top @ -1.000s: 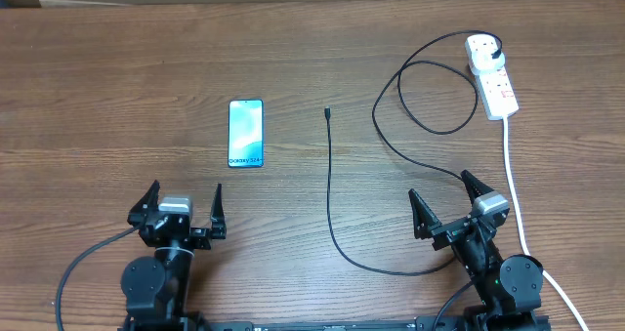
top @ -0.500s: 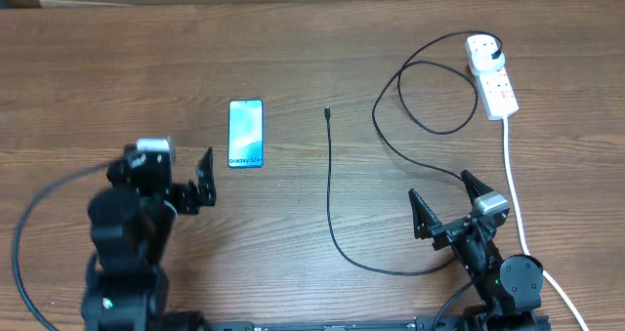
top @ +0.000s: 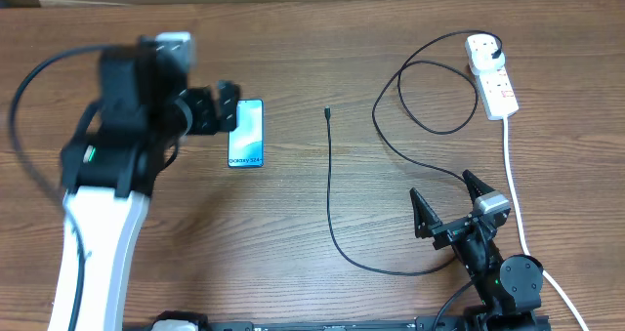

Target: Plug charger to phone and switch on socket

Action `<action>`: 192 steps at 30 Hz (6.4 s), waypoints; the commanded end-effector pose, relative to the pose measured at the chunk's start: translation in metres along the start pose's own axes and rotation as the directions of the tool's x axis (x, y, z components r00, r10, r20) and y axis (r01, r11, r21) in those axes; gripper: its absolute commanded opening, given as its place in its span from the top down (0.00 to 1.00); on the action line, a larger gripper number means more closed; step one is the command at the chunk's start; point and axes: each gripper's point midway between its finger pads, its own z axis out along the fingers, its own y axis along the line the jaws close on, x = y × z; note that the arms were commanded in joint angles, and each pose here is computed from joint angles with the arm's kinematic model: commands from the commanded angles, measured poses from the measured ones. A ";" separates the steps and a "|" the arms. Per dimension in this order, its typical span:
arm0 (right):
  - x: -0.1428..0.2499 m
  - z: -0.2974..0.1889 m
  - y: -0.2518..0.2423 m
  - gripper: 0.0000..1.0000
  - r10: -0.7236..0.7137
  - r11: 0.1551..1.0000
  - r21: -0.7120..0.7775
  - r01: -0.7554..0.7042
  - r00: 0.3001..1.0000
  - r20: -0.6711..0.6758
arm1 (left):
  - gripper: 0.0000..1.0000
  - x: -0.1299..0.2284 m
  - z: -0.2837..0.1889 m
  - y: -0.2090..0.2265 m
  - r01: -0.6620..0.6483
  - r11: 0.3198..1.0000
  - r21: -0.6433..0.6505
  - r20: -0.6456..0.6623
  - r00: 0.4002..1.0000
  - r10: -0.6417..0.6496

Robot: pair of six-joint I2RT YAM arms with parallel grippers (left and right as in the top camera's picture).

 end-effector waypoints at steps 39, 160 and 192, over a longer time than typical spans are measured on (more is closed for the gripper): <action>-0.109 0.106 0.004 0.00 0.287 0.954 0.161 -0.253 0.613 -0.736 | 0.20 0.050 0.149 0.036 0.058 0.926 -0.372 -0.517 0.816 -0.258; -0.071 0.138 0.023 0.14 0.310 0.947 0.204 -0.250 0.526 -0.792 | 0.96 0.036 0.180 0.006 0.272 0.910 -0.313 -0.543 0.735 -0.406; 0.094 0.275 0.068 0.63 0.282 0.955 0.236 -0.180 0.295 -0.913 | 0.96 -0.020 0.113 -0.015 0.785 0.581 -0.214 -0.595 0.367 -0.715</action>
